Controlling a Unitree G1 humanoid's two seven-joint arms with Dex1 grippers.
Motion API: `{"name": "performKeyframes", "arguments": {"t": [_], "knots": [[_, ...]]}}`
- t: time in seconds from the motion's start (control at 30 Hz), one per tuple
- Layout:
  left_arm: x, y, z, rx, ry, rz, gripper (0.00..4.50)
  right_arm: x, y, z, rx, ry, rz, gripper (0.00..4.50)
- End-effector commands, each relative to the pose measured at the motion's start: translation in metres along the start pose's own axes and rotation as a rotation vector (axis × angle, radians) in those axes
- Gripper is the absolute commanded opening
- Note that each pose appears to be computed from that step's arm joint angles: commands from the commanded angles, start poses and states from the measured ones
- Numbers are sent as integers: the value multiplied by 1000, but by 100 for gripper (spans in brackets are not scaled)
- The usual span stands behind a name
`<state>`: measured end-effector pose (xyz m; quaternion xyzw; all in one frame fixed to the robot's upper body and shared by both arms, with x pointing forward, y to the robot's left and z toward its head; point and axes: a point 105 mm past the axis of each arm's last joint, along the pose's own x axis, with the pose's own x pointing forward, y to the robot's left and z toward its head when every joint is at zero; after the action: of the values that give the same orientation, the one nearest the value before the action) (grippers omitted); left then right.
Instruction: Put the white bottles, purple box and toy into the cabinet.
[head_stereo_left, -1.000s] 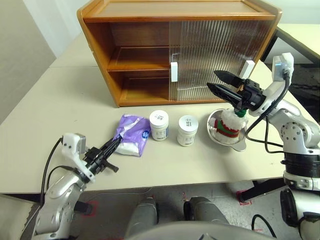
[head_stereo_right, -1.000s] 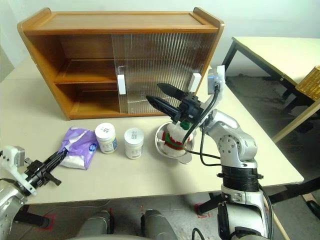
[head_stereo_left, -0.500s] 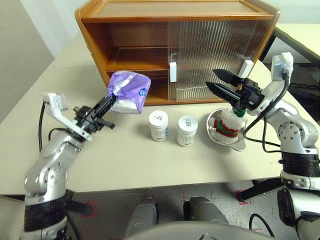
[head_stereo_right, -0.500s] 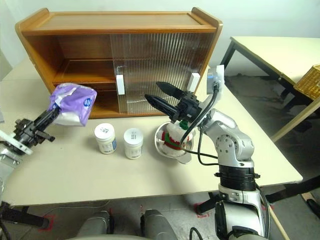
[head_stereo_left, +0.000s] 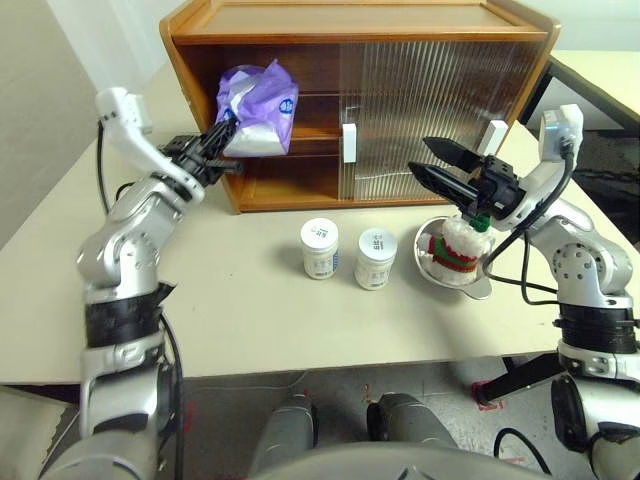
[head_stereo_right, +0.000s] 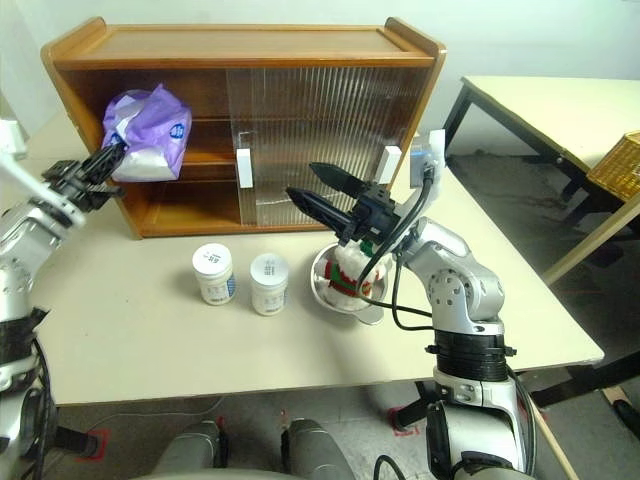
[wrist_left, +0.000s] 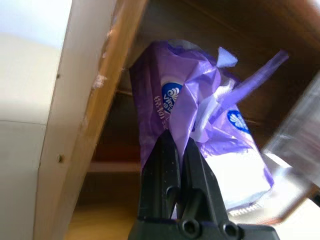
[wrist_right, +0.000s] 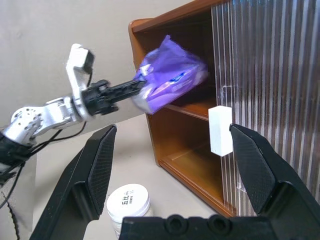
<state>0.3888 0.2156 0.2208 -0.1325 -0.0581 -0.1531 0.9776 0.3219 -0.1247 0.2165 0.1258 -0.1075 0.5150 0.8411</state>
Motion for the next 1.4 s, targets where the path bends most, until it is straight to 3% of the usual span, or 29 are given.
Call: {"name": "performKeyframes", "arguments": {"t": [0.03,0.2,0.43,0.57,0.83,0.9,1.2,1.4], "knots": [[22,3,-5,-23,38,74,3,1,4,-2,-2,3,3,450],[49,-9,0,-44,44,84,3,1,4,-2,-5,-5,-5,450],[58,-18,-6,-10,60,47,3,-1,4,-2,-6,-6,-20,450],[56,-19,-10,15,65,37,108,-1,5,-2,-5,-5,-22,450],[49,-20,-5,6,30,15,397,1,3,-1,1,2,-12,450],[46,-19,-3,5,15,16,448,2,3,-1,3,2,-9,450],[28,-27,16,-16,-121,-49,448,1,4,-3,13,8,1,450],[13,-52,28,-11,-208,-199,448,2,3,-3,14,14,5,450]]}}
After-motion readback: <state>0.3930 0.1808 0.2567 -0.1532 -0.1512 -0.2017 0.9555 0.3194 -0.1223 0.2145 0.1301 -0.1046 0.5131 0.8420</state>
